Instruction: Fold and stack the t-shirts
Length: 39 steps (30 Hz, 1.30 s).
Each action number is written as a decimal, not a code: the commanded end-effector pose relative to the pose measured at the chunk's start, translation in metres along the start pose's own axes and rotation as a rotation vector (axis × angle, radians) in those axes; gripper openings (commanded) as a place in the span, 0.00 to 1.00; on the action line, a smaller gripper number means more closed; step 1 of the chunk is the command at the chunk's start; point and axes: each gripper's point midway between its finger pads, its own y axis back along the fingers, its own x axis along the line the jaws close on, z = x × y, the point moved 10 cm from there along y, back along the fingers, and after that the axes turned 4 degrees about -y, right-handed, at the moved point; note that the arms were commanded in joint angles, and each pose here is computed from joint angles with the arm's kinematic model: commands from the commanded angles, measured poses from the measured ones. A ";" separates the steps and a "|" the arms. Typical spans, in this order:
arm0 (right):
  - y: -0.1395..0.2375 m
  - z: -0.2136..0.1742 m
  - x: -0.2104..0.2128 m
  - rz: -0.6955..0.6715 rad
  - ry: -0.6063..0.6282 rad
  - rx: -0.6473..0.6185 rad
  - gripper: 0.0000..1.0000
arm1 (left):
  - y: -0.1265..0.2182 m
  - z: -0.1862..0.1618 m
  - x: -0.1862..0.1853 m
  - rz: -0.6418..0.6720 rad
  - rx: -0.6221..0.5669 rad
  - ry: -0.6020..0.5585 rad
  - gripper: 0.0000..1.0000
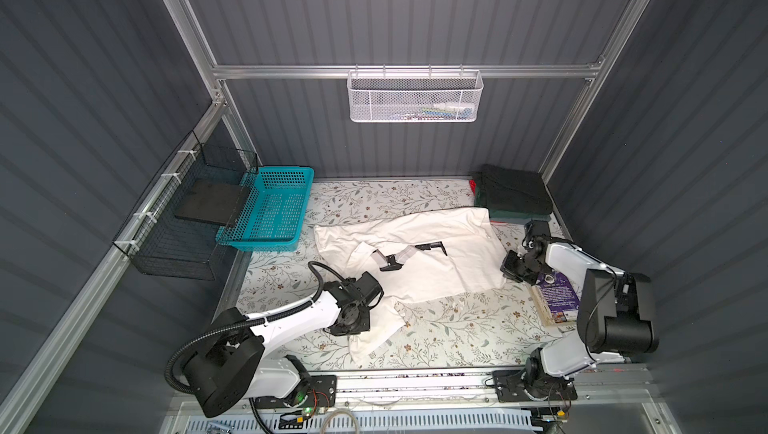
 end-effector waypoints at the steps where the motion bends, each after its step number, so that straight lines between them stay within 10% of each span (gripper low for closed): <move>1: 0.009 -0.011 -0.001 -0.005 0.007 0.016 0.00 | 0.022 0.006 0.006 0.068 -0.059 0.001 0.00; 26: 0.090 -0.055 -0.003 0.026 0.033 -0.167 0.00 | 0.130 0.020 0.041 0.129 -0.300 0.079 0.00; 39: 0.066 -0.037 0.011 0.081 0.036 -0.105 0.00 | 0.139 0.062 0.034 0.078 -0.399 0.094 0.00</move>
